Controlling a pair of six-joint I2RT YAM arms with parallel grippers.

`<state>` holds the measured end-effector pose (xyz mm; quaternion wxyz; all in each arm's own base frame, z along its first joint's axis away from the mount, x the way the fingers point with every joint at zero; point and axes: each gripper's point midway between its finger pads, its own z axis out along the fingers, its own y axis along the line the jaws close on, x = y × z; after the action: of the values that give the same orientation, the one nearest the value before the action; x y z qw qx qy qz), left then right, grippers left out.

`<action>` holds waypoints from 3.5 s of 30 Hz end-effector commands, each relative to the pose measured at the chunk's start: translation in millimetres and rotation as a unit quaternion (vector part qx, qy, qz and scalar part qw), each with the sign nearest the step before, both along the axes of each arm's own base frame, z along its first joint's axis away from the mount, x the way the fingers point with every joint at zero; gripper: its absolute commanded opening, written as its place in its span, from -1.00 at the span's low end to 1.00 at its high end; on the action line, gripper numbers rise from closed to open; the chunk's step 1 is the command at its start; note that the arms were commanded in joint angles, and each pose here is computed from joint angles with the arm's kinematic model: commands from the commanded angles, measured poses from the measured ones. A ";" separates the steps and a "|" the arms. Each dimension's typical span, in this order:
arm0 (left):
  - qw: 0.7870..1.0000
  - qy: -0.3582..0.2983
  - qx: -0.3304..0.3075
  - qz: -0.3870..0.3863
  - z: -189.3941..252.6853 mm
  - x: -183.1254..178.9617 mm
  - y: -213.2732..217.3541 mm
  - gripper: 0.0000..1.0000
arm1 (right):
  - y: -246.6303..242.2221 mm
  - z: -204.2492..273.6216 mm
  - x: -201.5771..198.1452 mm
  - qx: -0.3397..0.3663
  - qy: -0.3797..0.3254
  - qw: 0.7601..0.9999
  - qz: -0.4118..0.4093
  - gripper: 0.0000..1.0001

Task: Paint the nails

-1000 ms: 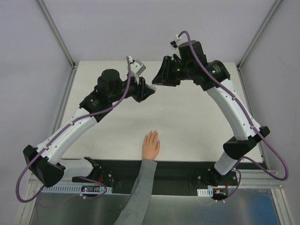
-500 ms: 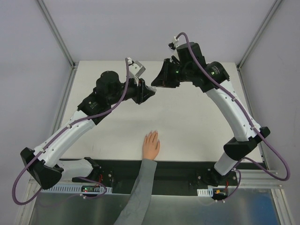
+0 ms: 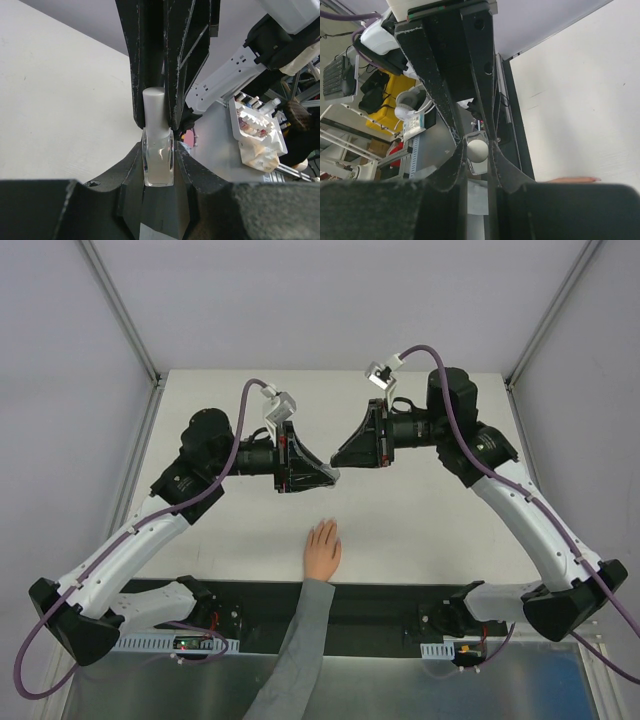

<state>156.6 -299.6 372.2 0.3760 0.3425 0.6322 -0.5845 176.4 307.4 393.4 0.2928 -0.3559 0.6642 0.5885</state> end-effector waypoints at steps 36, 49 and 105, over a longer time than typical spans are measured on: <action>0.951 -0.159 0.060 0.258 11.9 95.9 7.3 -1.00 | -1.7 4.9 80.5 -0.194 0.015 0.884 -0.425 -0.04; 0.956 -0.153 0.055 0.245 10.8 88.4 2.6 -1.00 | 18.3 -0.5 77.5 -0.183 0.031 0.902 -0.389 -0.34; 0.953 -0.195 0.032 0.231 53.1 76.7 19.1 -1.00 | 15.9 23.6 68.2 -0.134 0.028 0.929 -0.344 -0.44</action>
<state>234.4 -284.0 389.3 0.5633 0.3097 0.6623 -0.3849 255.6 325.0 407.6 0.4086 -0.1217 0.8353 0.3471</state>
